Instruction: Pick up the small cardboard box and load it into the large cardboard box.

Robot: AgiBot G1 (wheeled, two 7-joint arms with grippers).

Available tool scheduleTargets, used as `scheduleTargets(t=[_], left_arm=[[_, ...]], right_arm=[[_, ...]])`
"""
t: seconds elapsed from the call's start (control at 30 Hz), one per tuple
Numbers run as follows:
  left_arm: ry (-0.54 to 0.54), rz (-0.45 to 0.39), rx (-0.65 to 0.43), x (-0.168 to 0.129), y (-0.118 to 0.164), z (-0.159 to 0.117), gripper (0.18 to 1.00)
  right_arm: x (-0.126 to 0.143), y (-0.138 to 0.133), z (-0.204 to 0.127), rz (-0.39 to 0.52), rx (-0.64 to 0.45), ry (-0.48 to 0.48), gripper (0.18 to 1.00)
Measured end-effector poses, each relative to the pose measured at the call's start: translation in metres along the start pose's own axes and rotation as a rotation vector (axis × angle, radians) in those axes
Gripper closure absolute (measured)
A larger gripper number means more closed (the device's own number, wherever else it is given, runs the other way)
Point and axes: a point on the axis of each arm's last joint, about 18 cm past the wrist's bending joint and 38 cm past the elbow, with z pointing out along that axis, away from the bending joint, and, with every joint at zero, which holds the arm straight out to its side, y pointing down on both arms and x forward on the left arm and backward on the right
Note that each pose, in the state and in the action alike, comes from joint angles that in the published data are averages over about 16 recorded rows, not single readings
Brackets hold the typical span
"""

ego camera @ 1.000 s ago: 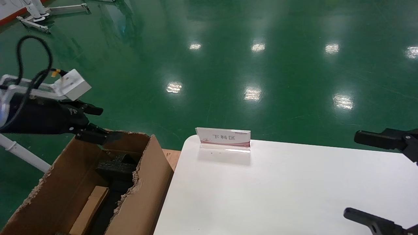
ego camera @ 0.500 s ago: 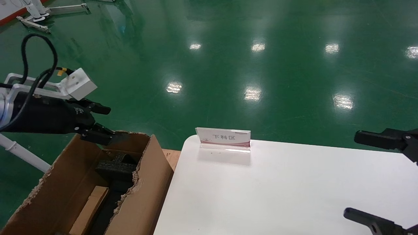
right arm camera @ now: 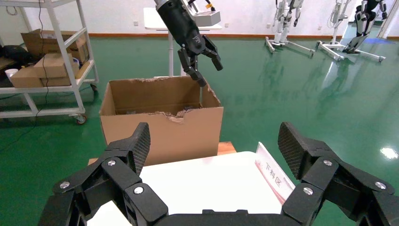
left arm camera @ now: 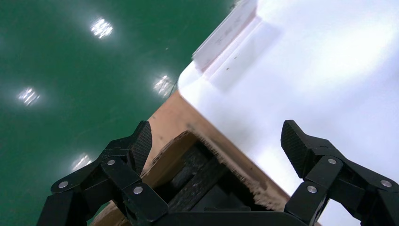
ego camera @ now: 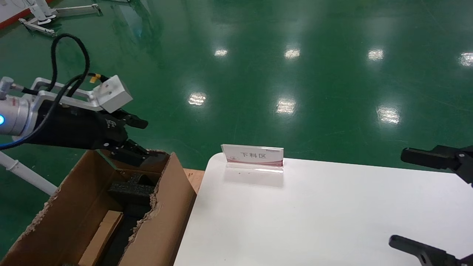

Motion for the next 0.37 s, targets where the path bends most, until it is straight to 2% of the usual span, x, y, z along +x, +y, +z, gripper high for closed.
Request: scheduleTargets(t=[0.37], left_arm=[[0.054,0.039,0.028,0.009,-0.012,0.008,0.189]], right_arm=[[0.000,0.000,0.000,0.000,0.000,0.000,0.184]])
